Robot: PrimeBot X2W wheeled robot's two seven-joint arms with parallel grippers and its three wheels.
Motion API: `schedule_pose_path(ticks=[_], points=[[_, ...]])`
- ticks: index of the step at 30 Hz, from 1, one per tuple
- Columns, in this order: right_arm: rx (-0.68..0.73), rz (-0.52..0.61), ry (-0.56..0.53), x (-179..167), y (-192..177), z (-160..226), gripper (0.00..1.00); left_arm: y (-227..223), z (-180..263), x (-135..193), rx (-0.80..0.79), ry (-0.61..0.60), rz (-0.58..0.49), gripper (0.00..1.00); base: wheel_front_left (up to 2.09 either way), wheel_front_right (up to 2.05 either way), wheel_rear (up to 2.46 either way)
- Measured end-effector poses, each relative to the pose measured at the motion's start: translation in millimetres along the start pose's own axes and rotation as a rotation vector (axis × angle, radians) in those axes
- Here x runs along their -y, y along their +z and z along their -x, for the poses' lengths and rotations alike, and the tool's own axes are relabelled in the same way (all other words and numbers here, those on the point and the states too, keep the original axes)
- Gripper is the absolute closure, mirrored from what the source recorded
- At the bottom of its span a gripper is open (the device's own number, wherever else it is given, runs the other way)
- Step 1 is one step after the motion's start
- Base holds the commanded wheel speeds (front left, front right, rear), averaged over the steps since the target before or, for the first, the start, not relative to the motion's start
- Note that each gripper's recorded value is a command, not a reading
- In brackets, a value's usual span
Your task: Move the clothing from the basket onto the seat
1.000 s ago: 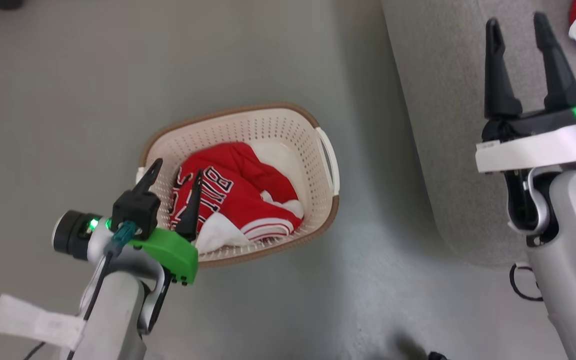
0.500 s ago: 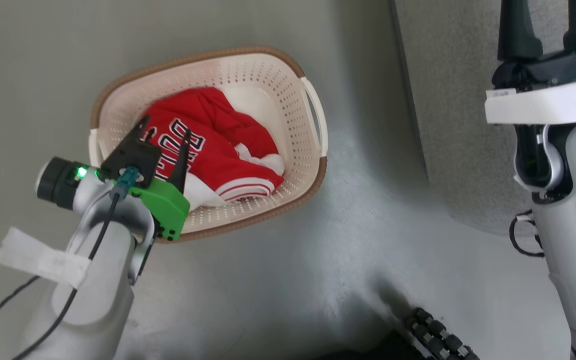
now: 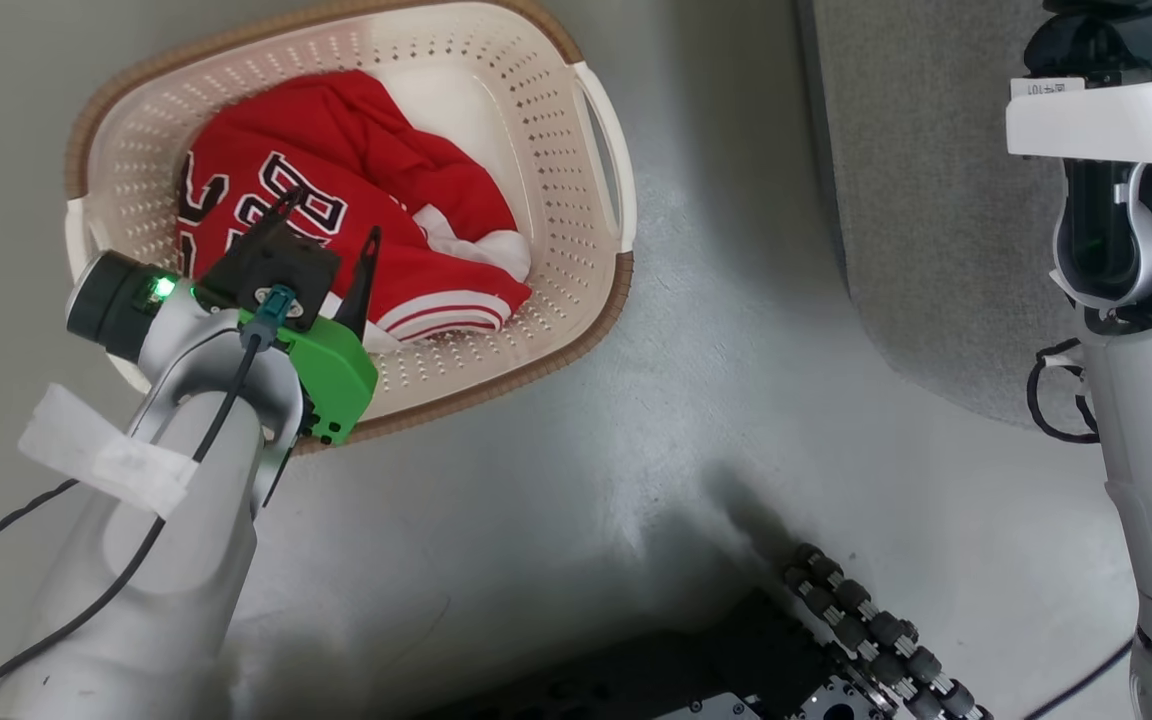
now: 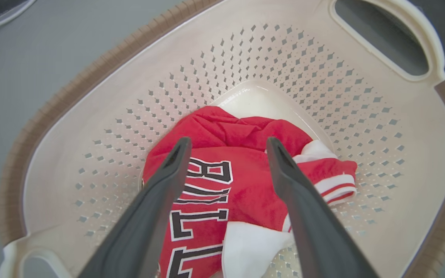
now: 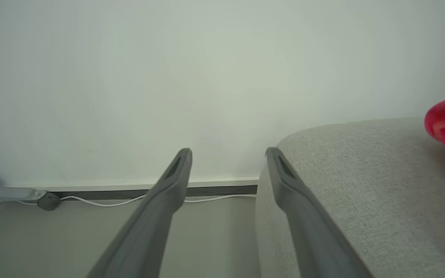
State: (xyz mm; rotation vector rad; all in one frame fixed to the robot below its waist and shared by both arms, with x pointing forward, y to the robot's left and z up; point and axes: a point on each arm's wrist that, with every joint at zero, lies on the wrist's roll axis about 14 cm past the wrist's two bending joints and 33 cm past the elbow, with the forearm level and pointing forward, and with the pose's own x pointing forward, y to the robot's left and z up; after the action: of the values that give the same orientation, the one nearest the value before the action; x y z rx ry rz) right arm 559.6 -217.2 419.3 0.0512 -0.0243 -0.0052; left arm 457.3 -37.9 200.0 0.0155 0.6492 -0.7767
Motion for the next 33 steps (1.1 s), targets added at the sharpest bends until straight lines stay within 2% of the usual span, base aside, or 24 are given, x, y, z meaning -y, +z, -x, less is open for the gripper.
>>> schedule_pose_path(ticks=[15,33], points=[[-0.026,0.006,0.022,-1.6,-17.7,-7.9,0.00,-65.0,-17.7,16.9,-0.204,-0.119,-0.093,0.00,0.00,0.00,0.00],[-0.053,0.000,0.029,-2.2,-31.8,-9.1,0.00,-100.3,-36.1,26.1,-0.315,-0.232,-0.253,0.00,0.00,0.00,0.00]])
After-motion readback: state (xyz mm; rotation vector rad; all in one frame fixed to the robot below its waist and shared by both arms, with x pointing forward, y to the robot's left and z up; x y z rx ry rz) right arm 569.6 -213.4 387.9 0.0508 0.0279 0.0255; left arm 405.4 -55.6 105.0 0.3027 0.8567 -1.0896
